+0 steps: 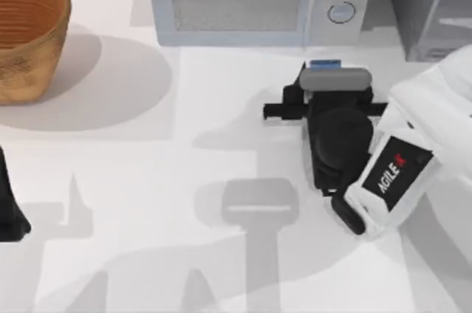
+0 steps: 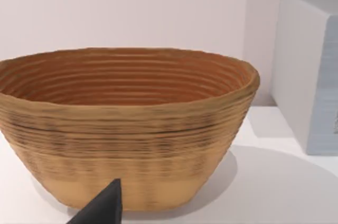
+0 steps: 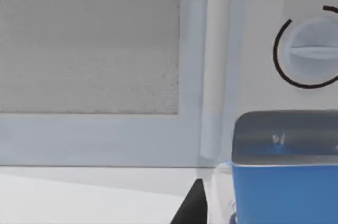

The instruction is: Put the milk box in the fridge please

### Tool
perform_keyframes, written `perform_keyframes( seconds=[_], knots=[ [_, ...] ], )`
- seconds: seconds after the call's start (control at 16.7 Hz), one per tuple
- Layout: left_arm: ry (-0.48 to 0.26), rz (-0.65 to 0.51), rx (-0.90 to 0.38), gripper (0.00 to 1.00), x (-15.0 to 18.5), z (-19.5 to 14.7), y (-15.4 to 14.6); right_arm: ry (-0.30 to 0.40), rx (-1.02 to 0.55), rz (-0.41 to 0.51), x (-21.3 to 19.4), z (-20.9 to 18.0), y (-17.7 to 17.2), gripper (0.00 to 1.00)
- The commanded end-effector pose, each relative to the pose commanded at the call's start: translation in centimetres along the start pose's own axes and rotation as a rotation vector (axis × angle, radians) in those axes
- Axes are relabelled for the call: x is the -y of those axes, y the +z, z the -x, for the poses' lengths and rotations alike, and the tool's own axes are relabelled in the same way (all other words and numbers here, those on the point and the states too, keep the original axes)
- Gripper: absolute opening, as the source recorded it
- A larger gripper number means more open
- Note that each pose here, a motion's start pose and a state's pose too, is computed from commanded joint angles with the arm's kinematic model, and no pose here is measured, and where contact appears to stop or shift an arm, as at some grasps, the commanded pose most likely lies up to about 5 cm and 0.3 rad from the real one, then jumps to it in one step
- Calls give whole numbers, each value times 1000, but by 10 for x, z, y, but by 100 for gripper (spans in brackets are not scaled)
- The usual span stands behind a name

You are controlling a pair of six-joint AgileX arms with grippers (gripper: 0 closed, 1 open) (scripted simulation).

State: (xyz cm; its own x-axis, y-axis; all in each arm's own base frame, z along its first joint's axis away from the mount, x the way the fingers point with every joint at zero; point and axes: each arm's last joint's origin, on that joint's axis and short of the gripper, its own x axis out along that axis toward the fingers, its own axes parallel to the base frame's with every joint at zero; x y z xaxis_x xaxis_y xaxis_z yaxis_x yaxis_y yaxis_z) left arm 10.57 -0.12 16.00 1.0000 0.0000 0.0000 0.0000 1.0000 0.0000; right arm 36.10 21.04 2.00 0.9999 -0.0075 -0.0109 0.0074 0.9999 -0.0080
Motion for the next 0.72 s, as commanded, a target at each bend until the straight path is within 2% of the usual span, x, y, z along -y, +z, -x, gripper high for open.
perform_keyframes(
  seconds=[0.48, 0.72],
  knots=[
    [0, 0, 0, 100, 0, 0, 0, -1, 26, -19, 0, -1, 118, 0],
    [0, 0, 0, 100, 0, 0, 0, -1, 12, -9, 2, 4, 132, 0]
  ],
)
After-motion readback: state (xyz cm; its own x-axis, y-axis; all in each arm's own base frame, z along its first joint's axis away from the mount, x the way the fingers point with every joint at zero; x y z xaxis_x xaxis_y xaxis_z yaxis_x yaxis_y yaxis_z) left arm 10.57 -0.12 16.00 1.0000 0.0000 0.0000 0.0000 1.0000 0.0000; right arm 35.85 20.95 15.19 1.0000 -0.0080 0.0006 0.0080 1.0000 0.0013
